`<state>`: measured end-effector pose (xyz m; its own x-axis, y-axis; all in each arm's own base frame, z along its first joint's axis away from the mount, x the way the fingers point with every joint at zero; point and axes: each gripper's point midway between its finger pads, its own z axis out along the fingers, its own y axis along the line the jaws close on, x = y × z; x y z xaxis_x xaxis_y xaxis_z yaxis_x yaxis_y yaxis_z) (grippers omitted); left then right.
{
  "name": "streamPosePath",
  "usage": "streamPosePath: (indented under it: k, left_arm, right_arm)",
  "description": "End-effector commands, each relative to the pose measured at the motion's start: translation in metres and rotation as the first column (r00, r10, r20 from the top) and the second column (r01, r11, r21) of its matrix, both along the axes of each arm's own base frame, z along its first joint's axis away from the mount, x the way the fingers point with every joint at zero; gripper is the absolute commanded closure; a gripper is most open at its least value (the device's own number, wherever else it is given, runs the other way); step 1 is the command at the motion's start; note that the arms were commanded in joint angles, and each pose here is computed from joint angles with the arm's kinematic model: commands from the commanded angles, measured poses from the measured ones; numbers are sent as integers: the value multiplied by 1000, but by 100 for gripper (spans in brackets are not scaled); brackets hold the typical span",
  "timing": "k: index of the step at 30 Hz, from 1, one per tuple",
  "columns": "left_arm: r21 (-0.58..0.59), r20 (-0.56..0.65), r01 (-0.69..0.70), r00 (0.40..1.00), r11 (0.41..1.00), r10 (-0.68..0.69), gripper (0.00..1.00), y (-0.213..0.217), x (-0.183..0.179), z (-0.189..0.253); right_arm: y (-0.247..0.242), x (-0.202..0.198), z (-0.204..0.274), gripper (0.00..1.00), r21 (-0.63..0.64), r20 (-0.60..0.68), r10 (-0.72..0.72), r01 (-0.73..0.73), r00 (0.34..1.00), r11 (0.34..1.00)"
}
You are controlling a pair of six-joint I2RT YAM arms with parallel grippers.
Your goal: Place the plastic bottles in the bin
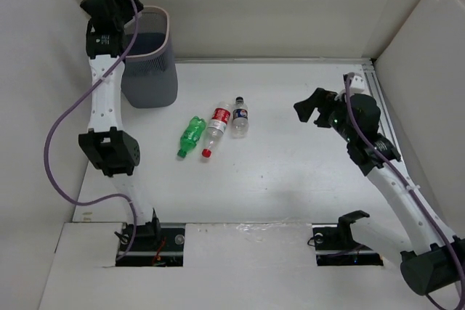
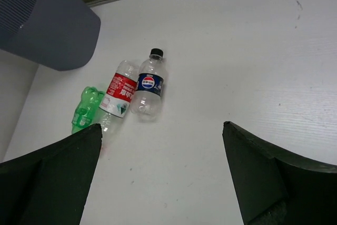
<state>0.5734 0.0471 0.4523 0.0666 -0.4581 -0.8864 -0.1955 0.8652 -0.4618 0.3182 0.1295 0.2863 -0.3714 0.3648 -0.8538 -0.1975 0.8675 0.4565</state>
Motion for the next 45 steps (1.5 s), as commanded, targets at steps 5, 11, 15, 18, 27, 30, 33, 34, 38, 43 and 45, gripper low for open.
streamPosePath:
  k: [5,11,15,18,27,30,33,34,38,43,45]
  left_arm:
    - [-30,-27,-19,999,999,18,0,17,15,-20]
    - [-40,56,108,993,993,-105,0,-10,-28,40]
    - [-53,40,202,979,978,-200,0,-45,-74,47]
    - [-73,13,270,963,960,-270,0,-75,-110,35]
    - [-113,-30,474,877,873,-480,0,-156,-202,-26]
    - [-104,-17,530,845,842,-534,0,-162,-229,-32]
    - [-81,-18,549,834,832,-552,0,-161,-250,-31]
    - [-78,-8,559,828,826,-561,0,-162,-254,-27]
    - [-64,-17,582,811,811,-584,0,-164,-269,-27]
    - [-60,-7,599,800,799,-600,0,-165,-283,-27]
    - [-67,-20,598,800,799,-600,0,-165,-284,-36]
  right_arm:
    - [20,24,-10,0,-60,11,73,-73,997,996]
    - [70,47,-33,0,-161,-92,142,-156,986,975]
    - [105,71,-49,0,-193,-149,184,-211,971,958]
    - [123,98,-63,0,-200,-192,192,-230,962,952]
    - [175,134,-139,3,-230,-344,203,-292,917,928]
    - [183,145,-155,4,-229,-364,197,-292,911,929]
    - [189,151,-171,5,-224,-396,195,-301,897,927]
    - [191,154,-174,5,-225,-397,195,-301,897,927]
    - [193,161,-190,6,-238,-421,180,-300,889,924]
    - [184,170,-209,14,-254,-453,146,-284,880,925]
    - [184,173,-214,22,-240,-461,156,-293,873,926]
